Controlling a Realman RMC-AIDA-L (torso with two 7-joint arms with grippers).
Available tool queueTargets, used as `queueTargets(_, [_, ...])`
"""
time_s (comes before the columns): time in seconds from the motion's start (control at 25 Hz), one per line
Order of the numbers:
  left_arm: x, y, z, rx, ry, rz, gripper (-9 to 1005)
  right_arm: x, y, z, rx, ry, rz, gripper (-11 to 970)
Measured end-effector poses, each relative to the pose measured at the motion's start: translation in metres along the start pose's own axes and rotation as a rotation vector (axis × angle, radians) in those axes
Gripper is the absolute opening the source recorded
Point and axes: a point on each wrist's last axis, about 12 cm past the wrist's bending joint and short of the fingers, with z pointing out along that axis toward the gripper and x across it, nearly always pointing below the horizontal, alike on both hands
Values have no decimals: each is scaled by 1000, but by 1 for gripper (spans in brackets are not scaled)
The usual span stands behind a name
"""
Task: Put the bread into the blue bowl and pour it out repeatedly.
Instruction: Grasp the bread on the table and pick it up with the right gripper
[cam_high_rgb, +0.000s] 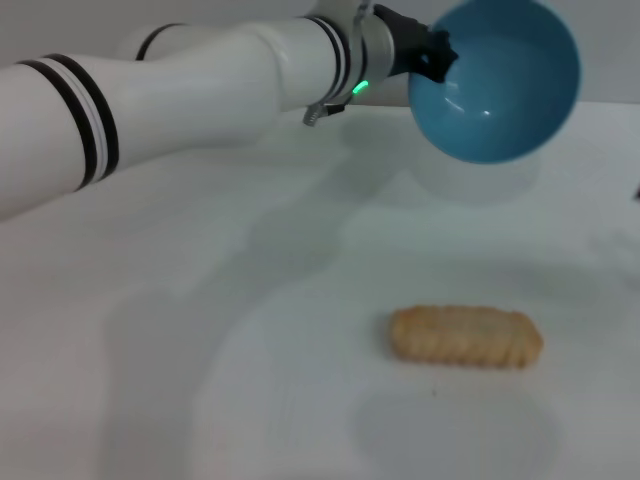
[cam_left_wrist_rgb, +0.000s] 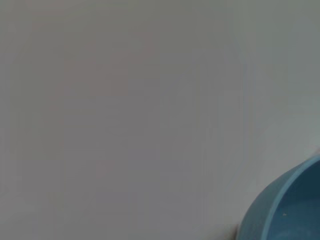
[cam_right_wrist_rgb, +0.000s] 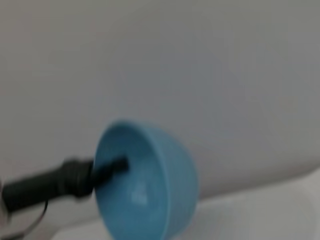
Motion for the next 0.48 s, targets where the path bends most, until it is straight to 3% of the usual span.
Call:
queueTargets(0.28, [5, 6, -1, -16, 8, -18, -1, 16, 1, 41, 47, 197, 132, 492])
queueTargets(0.48, [7, 6, -2, -17, 10, -22, 0, 25, 6, 53, 65, 318, 201, 488])
